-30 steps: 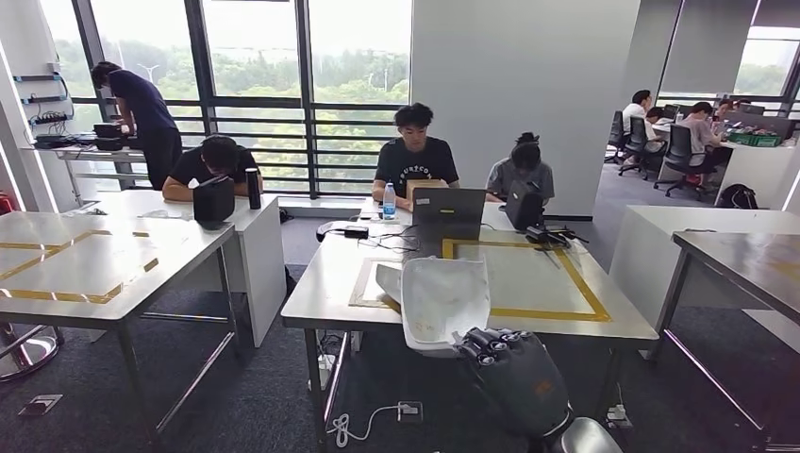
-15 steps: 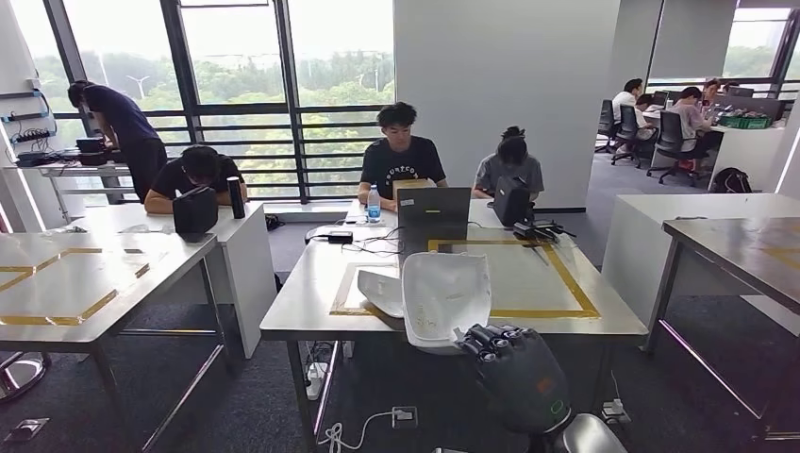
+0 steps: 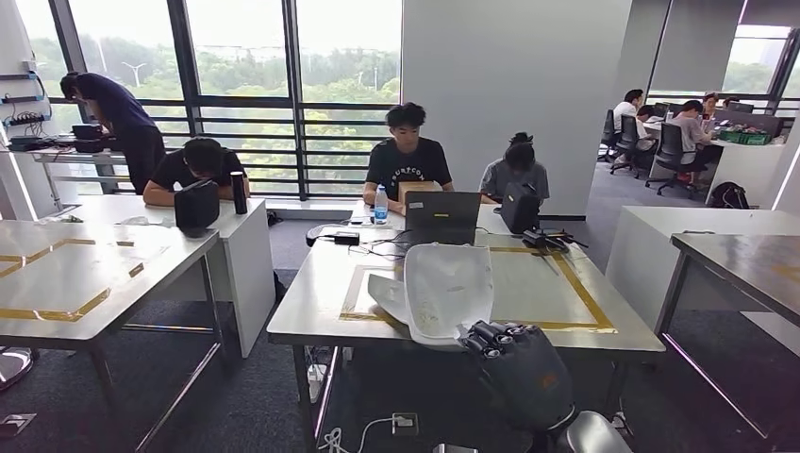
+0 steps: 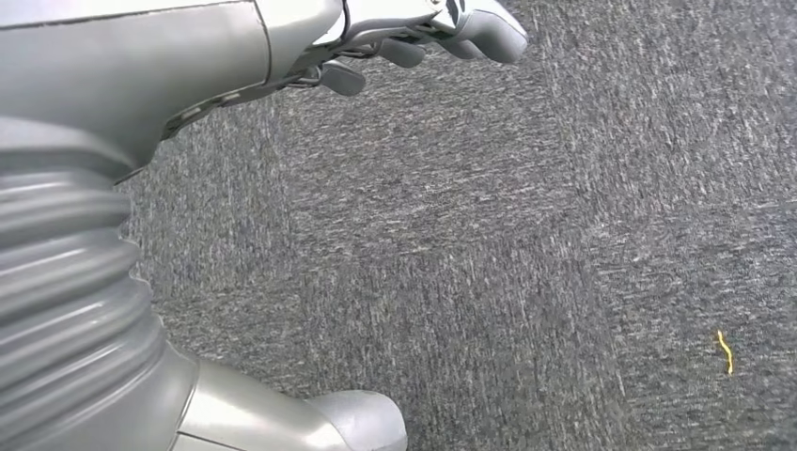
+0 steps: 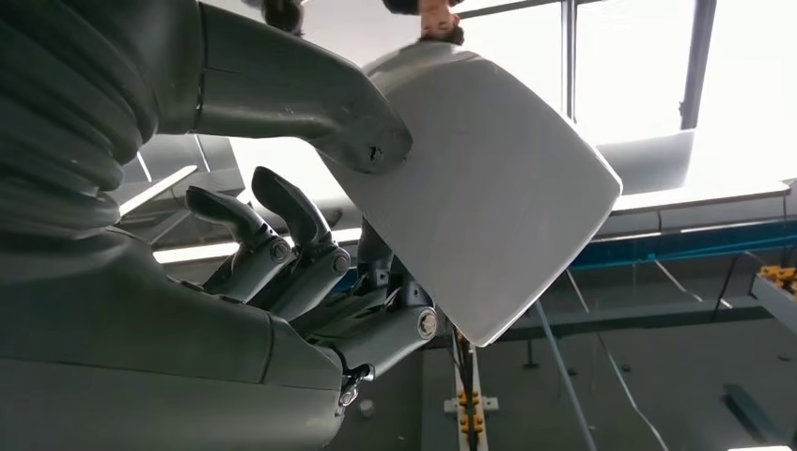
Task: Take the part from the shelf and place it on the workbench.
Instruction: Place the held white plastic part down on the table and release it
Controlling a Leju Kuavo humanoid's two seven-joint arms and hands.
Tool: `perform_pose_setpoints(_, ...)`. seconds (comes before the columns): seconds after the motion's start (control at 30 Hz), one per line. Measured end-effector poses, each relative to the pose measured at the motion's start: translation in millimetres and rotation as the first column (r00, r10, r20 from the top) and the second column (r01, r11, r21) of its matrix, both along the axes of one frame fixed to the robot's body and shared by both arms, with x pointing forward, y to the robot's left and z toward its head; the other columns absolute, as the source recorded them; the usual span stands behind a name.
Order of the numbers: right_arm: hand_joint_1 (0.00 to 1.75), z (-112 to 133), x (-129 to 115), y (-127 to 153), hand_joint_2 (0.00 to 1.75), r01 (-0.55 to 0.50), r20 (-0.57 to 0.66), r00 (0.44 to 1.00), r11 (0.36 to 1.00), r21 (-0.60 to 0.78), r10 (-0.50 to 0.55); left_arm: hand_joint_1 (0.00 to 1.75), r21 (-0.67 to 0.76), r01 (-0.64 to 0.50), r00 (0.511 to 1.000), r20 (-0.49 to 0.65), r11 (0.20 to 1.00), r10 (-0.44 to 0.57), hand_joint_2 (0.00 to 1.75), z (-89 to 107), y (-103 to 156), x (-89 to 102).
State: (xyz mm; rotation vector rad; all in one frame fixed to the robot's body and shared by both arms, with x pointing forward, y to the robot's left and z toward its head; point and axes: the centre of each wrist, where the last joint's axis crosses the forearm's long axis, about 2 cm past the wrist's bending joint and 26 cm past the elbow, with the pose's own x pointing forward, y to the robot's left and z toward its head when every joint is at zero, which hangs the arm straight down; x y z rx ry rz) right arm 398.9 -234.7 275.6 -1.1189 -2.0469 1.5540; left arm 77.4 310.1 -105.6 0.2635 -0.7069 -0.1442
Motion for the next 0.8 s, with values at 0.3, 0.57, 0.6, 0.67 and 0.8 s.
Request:
perform_pose_setpoints(0.3,1.75,2.8,1.8,-2.3,1.75,0.005,0.001,1.000,1.000,0.003,-0.005,0.00,-0.005,-0.001,1.000,0.001,1.000,0.001,1.75,-0.2,-1.5,-0.8)
perform_pose_setpoints(0.57,1.75,0.0,0.9,-3.1,1.75,0.007,-0.006,1.000,1.000,0.006,-0.007,0.00,-0.006,-0.005,1.000,-0.003,1.000,0.005,1.75,-0.6,-0.8,-3.1)
perform_pose_setpoints(0.6,1.75,0.1,0.9,-3.1,1.75,0.008,-0.006,1.000,1.000,0.006,-0.008,0.00,-0.006,-0.005,1.000,-0.004,1.000,0.005,1.75,-0.6,-0.7,-3.1)
perform_pose_setpoints(0.67,1.75,1.0,1.2,-3.1,1.75,0.009,-0.004,1.000,1.000,0.007,-0.009,0.00,-0.006,-0.006,1.000,-0.005,1.000,0.006,1.75,-0.5,-0.6,-2.8)
perform_pose_setpoints(0.8,1.75,1.5,1.3,-3.5,1.75,0.012,-0.004,1.000,1.000,0.009,-0.012,0.00,-0.008,-0.006,1.000,-0.005,1.000,0.006,1.75,-0.5,-1.1,-2.2)
